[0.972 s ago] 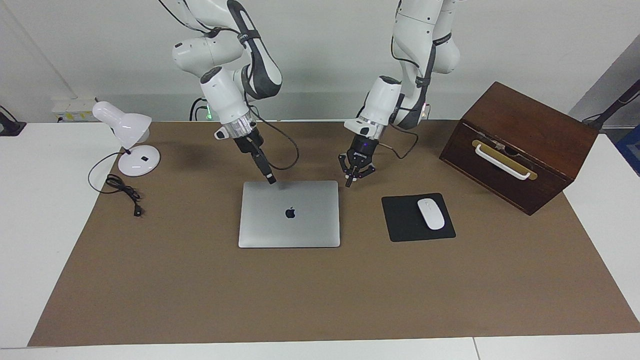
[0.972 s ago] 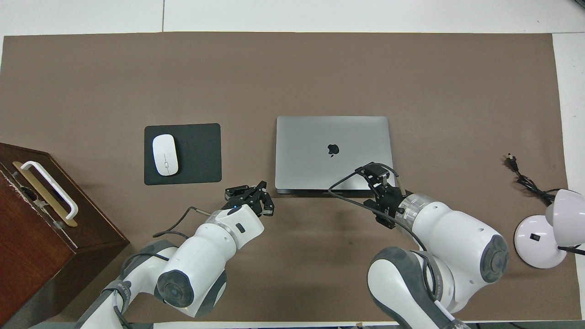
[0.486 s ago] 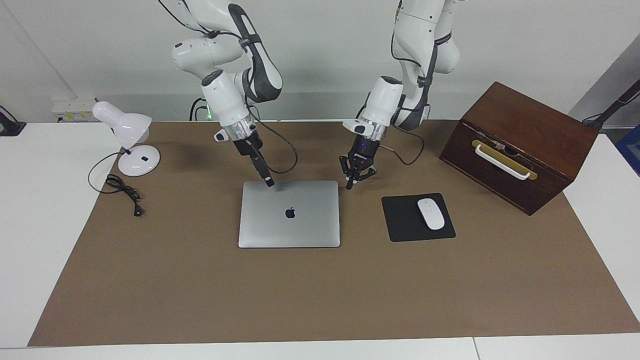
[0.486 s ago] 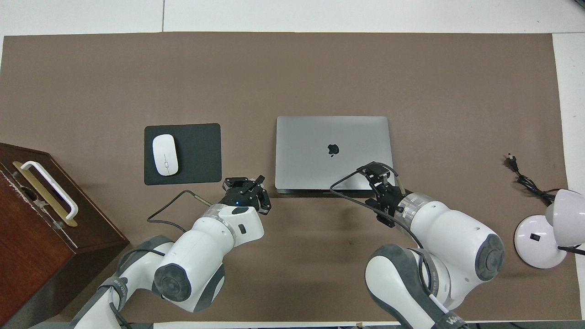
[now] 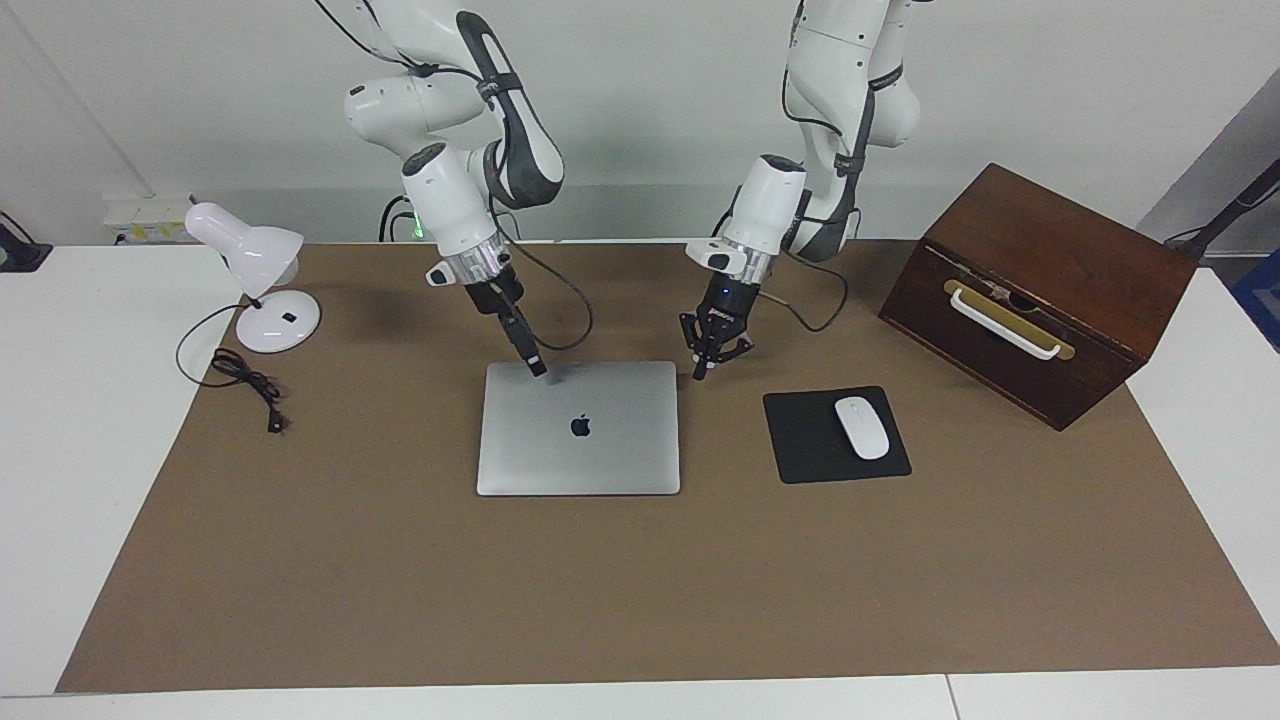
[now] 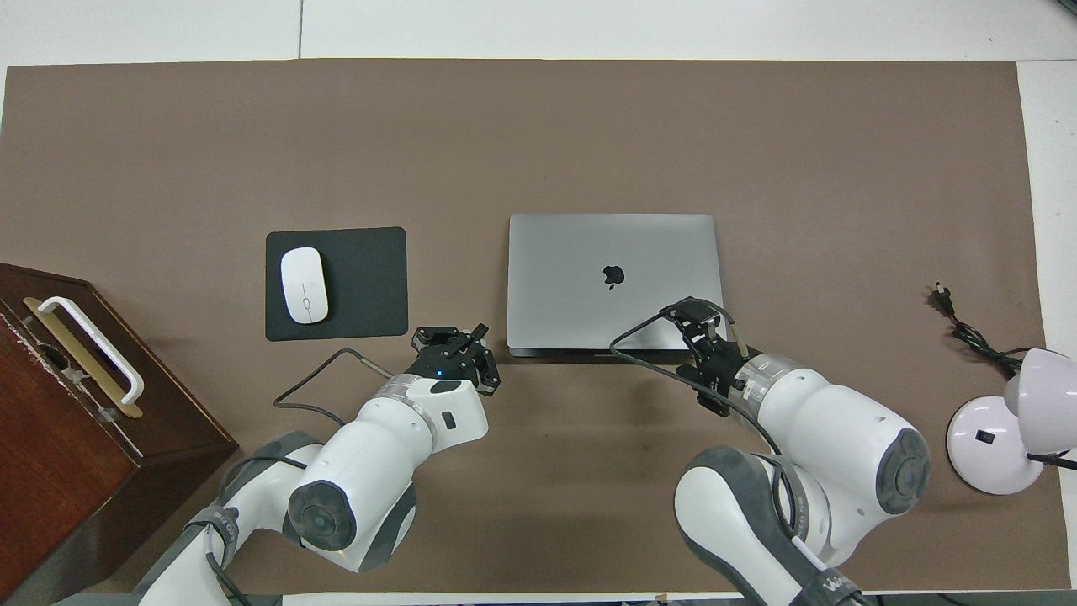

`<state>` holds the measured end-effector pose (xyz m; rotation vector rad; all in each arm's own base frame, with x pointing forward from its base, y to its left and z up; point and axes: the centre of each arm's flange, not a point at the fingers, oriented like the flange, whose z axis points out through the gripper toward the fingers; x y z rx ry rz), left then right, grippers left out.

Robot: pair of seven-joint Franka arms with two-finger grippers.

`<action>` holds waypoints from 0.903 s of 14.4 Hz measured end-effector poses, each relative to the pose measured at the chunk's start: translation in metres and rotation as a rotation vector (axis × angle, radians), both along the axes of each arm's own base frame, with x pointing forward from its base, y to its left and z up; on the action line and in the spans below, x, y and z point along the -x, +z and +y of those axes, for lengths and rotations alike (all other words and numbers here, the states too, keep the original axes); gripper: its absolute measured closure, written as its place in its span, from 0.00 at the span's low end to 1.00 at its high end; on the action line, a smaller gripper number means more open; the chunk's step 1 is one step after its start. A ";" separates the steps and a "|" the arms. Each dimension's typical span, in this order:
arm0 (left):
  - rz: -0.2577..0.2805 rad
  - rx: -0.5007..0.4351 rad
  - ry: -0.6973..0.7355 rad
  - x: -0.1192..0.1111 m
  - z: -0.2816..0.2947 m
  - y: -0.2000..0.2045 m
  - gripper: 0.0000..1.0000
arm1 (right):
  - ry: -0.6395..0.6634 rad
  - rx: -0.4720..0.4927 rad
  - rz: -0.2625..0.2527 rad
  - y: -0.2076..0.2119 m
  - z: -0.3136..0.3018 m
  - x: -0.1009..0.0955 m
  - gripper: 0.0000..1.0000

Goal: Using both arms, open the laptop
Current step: 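Bring both grippers to the near corners of the silver laptop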

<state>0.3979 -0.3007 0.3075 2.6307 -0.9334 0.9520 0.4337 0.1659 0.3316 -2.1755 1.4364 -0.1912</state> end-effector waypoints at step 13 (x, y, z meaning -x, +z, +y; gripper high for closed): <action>-0.032 0.005 0.000 -0.015 -0.013 -0.039 0.99 | -0.005 0.009 -0.013 0.001 -0.012 -0.009 0.00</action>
